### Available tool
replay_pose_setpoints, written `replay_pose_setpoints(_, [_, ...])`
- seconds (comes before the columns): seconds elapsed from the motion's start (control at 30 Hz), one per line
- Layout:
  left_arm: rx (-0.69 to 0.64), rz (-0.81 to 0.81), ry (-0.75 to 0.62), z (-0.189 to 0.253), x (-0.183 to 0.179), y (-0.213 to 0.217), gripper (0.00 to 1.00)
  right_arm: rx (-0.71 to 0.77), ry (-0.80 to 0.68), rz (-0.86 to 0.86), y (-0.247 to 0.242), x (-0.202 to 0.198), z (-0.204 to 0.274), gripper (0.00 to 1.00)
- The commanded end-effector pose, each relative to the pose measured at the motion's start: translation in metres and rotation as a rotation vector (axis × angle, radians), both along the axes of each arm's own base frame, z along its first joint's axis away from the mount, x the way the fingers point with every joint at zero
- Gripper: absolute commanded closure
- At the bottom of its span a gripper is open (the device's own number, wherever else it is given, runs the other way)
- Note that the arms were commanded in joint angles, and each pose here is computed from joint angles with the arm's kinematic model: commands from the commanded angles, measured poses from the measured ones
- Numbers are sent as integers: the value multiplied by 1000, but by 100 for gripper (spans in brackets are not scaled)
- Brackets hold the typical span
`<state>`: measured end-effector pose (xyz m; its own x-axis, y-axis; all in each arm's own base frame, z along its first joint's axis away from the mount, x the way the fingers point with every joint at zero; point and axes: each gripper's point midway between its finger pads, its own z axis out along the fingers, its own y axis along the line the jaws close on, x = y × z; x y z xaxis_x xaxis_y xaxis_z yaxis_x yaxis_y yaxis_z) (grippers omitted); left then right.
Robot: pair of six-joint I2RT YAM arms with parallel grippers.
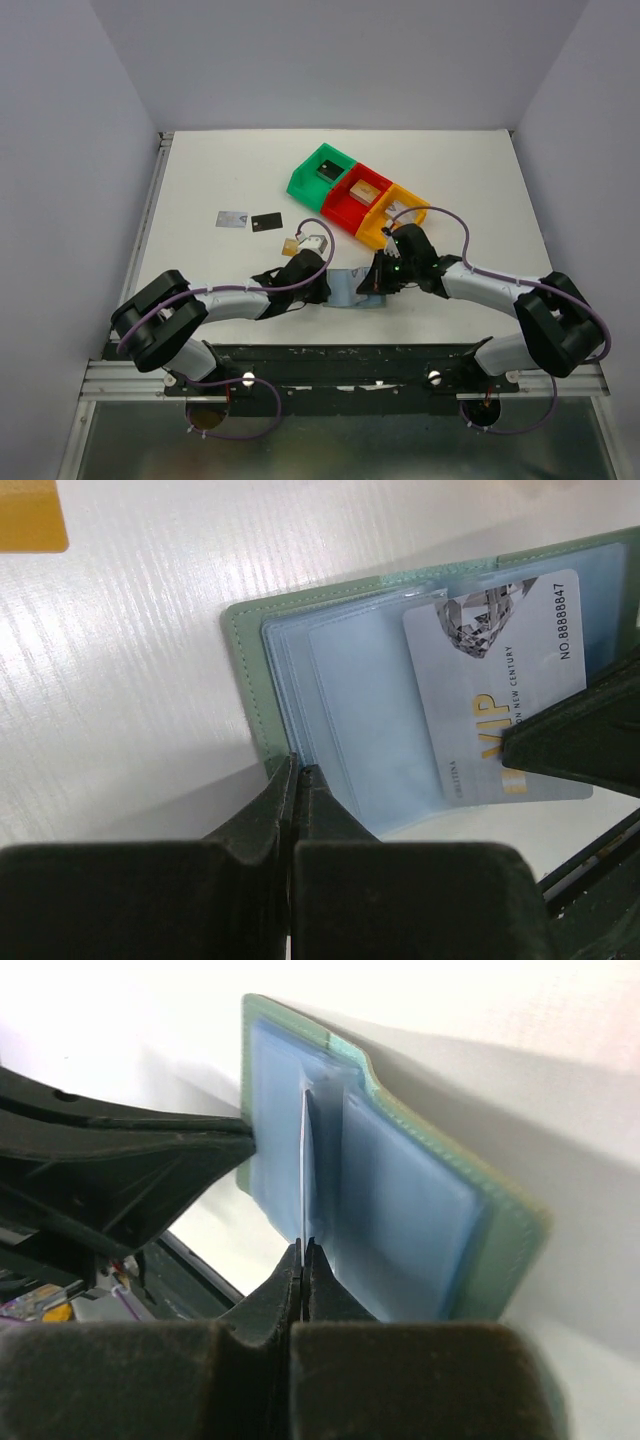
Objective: Take the credit cards out of the card holder
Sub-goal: Remove the credit card from the card holder.
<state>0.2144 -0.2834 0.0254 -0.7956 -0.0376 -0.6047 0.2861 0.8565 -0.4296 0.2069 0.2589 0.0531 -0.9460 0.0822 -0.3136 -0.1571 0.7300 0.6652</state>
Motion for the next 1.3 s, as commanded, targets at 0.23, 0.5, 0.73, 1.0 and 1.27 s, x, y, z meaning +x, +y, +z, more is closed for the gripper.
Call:
replay_pose_setpoints(0.23, [83,17,35,-15,-11,23,100,-96,-81,-28,-20,7,23,100])
replay_pose_setpoints(0.5, [37,28,-2,5,-9,22,91,-99,-137,-14,-28,1,46,100])
replay_pose_setpoints(0.73, [-67,19,-93,59,-1,12,43,-28,-237,78,-23,-8,81,100])
replay_pose_setpoints(1.0, [-240,26,-223,140,-6,18,18,148,-338,303,-5,-37,121,100])
replay_pose_setpoints(1.27, [-486,-73,-433,201,-36,36,12,311,-375,522,4,-75,148,100])
